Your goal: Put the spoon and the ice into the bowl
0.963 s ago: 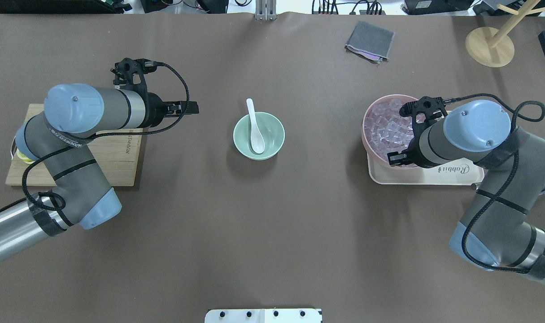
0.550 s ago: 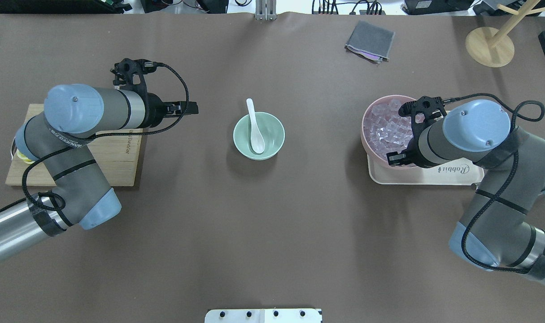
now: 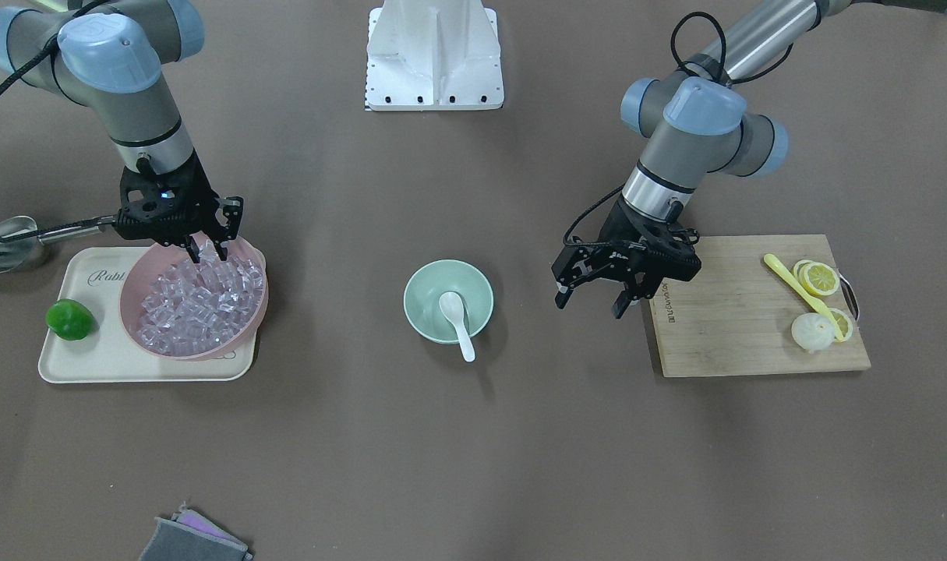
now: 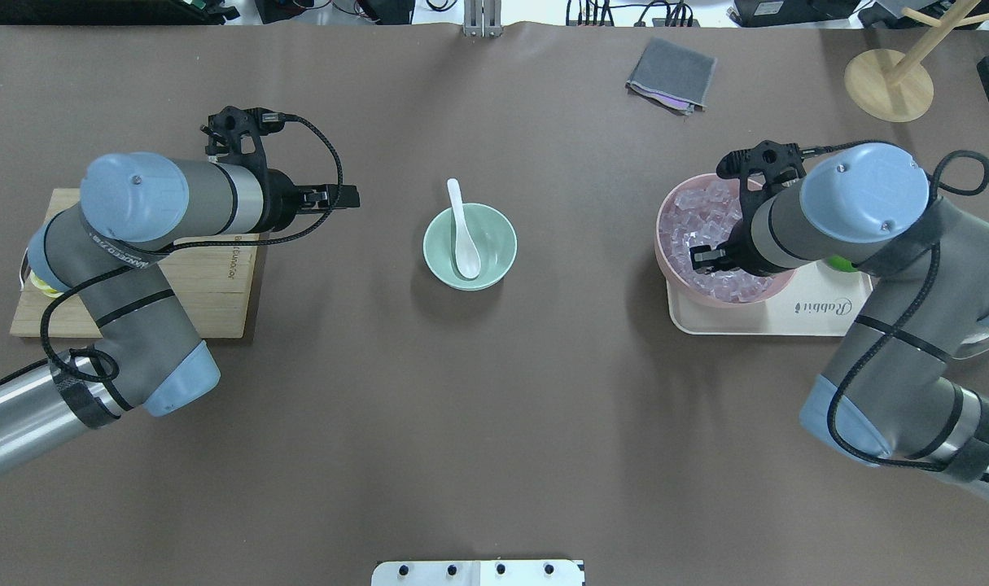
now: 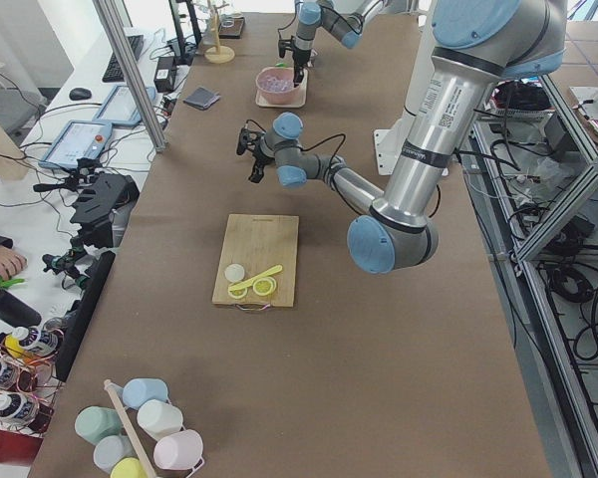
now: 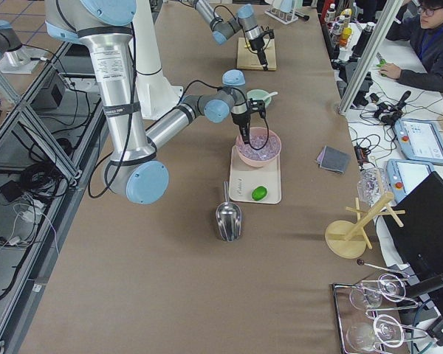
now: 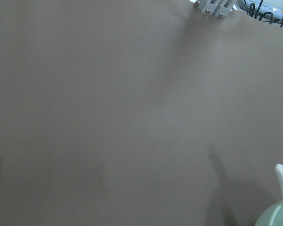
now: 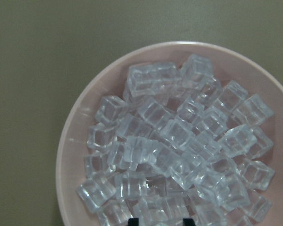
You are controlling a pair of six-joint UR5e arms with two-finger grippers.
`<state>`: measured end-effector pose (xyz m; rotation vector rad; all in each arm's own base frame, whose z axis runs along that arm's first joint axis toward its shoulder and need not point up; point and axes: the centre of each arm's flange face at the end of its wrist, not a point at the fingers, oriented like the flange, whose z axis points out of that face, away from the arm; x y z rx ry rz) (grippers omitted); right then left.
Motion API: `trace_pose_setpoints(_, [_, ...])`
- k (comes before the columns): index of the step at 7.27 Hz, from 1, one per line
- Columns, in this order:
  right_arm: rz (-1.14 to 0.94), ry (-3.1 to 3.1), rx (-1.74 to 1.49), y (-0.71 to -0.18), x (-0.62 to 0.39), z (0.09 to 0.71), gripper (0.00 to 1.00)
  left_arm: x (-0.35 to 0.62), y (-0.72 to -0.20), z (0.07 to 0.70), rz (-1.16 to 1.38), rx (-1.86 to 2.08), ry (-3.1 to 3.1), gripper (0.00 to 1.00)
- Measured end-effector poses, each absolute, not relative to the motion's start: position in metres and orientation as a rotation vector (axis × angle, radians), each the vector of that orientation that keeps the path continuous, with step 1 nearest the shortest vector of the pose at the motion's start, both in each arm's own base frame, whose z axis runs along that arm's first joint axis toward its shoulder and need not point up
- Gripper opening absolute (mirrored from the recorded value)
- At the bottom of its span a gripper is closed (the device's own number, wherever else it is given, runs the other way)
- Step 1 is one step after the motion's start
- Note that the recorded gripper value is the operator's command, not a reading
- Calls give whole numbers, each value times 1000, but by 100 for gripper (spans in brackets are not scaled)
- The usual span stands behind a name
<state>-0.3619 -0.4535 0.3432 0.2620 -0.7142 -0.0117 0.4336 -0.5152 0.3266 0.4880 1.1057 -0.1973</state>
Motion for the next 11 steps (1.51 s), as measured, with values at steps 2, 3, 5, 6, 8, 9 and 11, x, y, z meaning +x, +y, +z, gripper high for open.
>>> trace_pose_setpoints(2, [49,-700,231,-469,-373,296,0,418,-521,345,-74,519,1045,99])
trace_pose_setpoints(3, [83,-712,220,-472,-382,277,0,395,-534,356,-29,502,1011,99])
trace_pose_setpoints(5, [155,-742,196,-476,-419,243,0,333,-568,376,48,433,956,99])
trace_pose_setpoints(6, [176,-744,195,-476,-440,230,0,298,-582,390,99,428,920,99])
trace_pose_setpoints(8, [206,-741,196,-478,-487,205,0,220,-602,436,180,421,839,99])
trace_pose_setpoints(9, [222,-737,199,-478,-508,194,0,189,-609,456,212,413,793,99])
trace_pose_setpoints(11, [248,-723,205,-478,-547,173,0,134,-622,499,279,403,711,99])
